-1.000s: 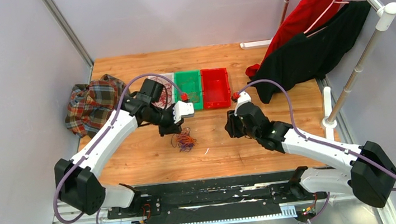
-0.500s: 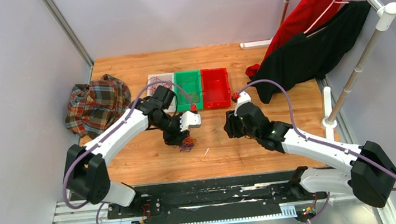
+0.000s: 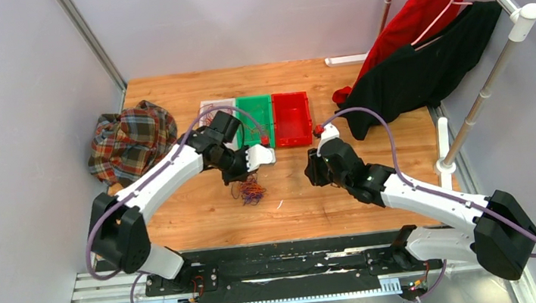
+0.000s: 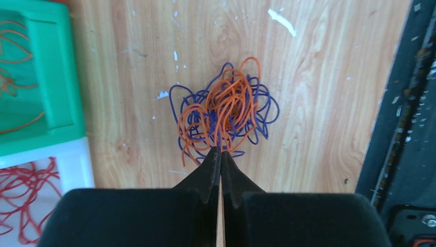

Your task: Untangle the cables

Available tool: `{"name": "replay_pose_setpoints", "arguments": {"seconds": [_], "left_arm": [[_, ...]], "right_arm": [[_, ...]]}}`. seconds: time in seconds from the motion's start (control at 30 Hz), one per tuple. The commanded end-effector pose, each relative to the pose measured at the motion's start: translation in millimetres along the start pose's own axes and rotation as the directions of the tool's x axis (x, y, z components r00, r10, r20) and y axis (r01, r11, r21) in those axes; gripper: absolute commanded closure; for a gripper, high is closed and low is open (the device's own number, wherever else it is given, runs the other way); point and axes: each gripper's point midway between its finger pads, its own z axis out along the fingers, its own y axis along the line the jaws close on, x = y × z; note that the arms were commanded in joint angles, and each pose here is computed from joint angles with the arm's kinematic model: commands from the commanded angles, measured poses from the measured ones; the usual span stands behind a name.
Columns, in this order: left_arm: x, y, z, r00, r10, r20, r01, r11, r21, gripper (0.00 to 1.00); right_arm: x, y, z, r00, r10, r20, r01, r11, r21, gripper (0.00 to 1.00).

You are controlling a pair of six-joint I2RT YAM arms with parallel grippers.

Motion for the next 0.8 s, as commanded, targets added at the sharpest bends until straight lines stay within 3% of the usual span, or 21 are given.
{"name": "replay_pose_setpoints", "arguments": {"seconds": [0.0,0.3,0.33,0.4,0.43,0.57,0.77], "left_arm": [[-39,-20,-45,0.991,-0.006,0.131,0.004,1.000,0.019,0.98],[-68,-33,-71,0.963,-0.117,0.244,0.108,0.993,0.047,0.99],[-66,-33,-69,0.966,-0.102,0.239,0.094,0.995,0.044,0.97],[-56,-24,-59,0.974,-0.107,0.201,0.108,0.994,0.007,0.70],[-49,-15,-50,0.977,-0.129,0.171,0.134,0.991,-0.017,0.63],[-31,12,-18,0.970,-0.230,0.084,0.236,0.969,-0.069,0.56],[-25,26,13,0.953,-0.300,0.031,0.301,0.953,-0.042,0.56]], "right_arm": [[-22,15,-1,0.998,0.012,0.059,-0.010,0.999,-0.039,0.72],[-35,39,-4,0.996,0.005,0.093,0.007,0.993,-0.122,0.70],[-36,39,-5,0.995,0.002,0.096,0.009,0.993,-0.120,0.68],[-35,38,-6,0.995,0.004,0.098,0.007,0.993,-0.115,0.62],[-33,37,-6,0.995,0.006,0.099,0.005,0.993,-0.114,0.59],[-28,33,-9,0.995,0.010,0.099,0.000,0.995,-0.103,0.55],[-24,23,-15,0.994,0.003,0.107,0.006,0.997,-0.078,0.57]]}}
